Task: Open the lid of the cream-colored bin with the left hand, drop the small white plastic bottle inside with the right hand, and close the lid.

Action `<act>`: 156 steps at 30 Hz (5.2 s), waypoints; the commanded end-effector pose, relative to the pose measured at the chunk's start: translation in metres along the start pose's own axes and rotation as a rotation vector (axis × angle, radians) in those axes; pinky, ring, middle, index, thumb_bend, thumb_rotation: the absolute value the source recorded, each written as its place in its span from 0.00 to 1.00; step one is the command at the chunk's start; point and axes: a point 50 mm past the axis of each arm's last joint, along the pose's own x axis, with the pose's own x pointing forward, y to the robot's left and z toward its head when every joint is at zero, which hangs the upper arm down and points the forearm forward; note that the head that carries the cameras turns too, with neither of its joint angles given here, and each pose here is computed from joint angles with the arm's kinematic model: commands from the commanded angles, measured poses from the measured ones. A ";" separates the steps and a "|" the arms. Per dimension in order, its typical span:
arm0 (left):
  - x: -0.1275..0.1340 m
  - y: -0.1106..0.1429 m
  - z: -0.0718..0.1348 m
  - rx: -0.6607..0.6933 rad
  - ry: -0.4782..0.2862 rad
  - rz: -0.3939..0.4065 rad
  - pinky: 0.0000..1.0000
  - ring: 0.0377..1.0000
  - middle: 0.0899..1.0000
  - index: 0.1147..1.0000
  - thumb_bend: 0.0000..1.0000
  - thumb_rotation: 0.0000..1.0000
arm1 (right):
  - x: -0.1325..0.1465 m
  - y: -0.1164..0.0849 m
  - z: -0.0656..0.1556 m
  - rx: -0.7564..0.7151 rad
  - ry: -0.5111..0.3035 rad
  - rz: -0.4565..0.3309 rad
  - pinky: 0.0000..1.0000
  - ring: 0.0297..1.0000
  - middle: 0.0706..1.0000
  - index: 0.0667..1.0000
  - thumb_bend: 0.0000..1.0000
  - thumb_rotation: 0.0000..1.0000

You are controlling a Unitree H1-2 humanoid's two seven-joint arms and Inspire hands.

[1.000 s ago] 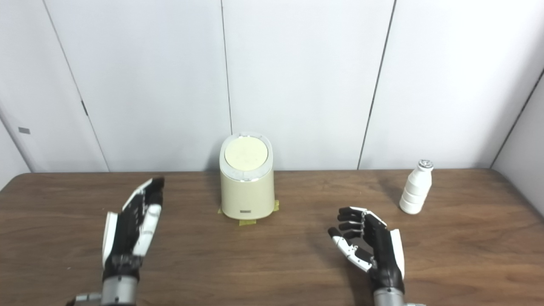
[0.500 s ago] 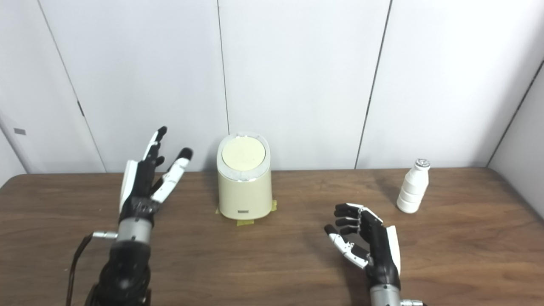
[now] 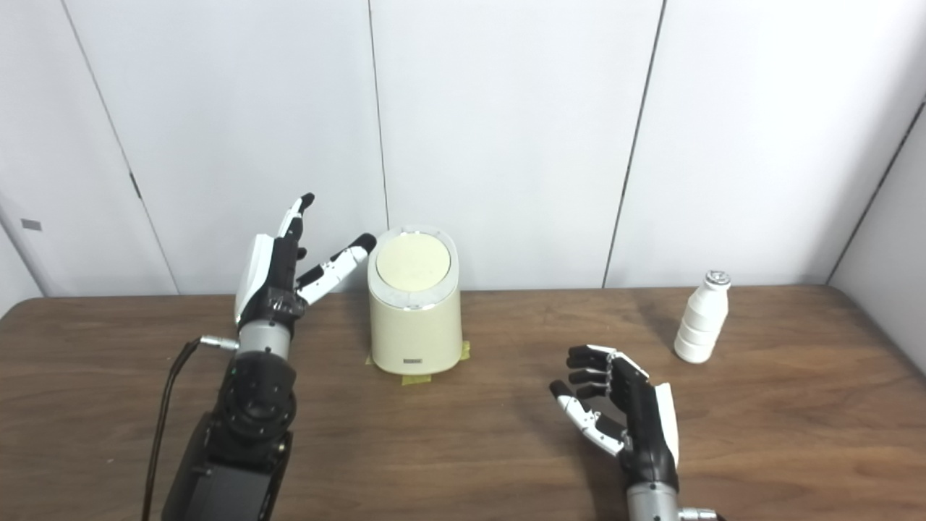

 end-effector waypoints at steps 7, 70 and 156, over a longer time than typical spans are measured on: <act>0.030 0.004 0.034 0.113 -0.074 0.060 0.99 1.00 1.00 1.00 0.86 0.64 | 0.003 0.006 0.001 -0.012 -0.034 0.002 0.49 0.57 0.59 0.58 0.28 0.14; 0.061 -0.051 0.028 0.799 -0.158 0.102 1.00 1.00 1.00 1.00 1.00 0.03 | -0.002 0.012 0.009 -0.011 -0.030 -0.021 0.49 0.56 0.58 0.58 0.28 0.18; -0.063 0.085 -0.047 -0.405 -0.208 0.052 0.71 0.77 0.75 0.72 0.17 0.59 | 0.004 0.014 0.008 0.027 -0.045 -0.053 0.48 0.56 0.58 0.57 0.31 0.17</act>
